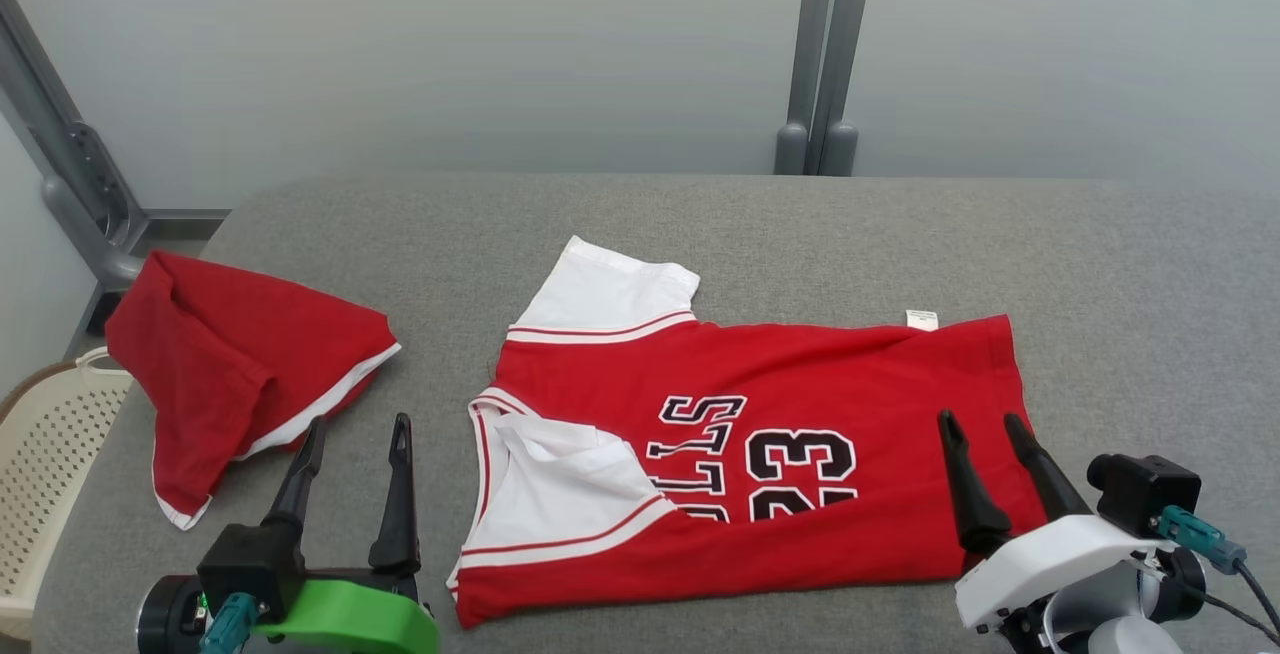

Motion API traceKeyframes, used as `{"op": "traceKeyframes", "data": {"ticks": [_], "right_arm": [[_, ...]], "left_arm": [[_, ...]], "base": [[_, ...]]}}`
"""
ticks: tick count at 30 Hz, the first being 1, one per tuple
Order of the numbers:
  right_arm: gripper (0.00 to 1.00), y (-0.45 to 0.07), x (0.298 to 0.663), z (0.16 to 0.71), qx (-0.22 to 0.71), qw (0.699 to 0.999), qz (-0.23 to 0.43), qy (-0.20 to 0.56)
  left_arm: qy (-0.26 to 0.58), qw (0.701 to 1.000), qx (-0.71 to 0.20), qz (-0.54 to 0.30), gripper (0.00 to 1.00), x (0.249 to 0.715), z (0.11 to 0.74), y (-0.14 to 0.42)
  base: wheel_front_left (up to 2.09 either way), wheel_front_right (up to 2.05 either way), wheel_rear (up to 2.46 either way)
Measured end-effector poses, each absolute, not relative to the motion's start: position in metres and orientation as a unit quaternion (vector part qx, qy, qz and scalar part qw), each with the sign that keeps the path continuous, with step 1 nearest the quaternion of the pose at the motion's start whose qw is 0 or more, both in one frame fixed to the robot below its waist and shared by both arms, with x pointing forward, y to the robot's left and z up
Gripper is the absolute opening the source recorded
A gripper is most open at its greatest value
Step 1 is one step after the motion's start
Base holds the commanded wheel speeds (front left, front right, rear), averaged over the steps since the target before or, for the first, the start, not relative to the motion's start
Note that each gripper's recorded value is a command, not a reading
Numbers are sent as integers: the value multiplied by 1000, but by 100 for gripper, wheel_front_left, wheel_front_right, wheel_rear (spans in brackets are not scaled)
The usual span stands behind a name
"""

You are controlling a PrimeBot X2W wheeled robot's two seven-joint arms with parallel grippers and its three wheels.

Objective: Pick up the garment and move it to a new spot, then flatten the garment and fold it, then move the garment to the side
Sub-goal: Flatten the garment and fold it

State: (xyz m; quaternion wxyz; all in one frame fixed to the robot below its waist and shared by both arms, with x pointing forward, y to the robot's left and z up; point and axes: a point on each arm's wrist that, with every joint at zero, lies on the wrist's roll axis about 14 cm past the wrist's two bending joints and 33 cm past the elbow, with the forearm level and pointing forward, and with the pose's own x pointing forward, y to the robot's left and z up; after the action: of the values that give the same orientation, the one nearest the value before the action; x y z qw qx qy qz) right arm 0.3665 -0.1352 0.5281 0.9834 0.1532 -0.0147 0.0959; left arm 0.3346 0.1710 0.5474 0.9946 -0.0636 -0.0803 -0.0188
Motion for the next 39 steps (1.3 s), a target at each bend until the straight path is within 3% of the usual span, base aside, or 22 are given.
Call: {"op": "traceKeyframes", "data": {"ticks": [14, 39], "right_arm": [[100, -125, 352, 504, 135, 985, 106, 12], [100, -131, 352, 491, 132, 986, 96, 39]], "left_arm": [[-36, 996, -39, -68, 100, 310, 509, 161], [-14, 996, -39, -74, 100, 320, 493, 154]], "base": [[0, 0, 0], [0, 0, 0]]}}
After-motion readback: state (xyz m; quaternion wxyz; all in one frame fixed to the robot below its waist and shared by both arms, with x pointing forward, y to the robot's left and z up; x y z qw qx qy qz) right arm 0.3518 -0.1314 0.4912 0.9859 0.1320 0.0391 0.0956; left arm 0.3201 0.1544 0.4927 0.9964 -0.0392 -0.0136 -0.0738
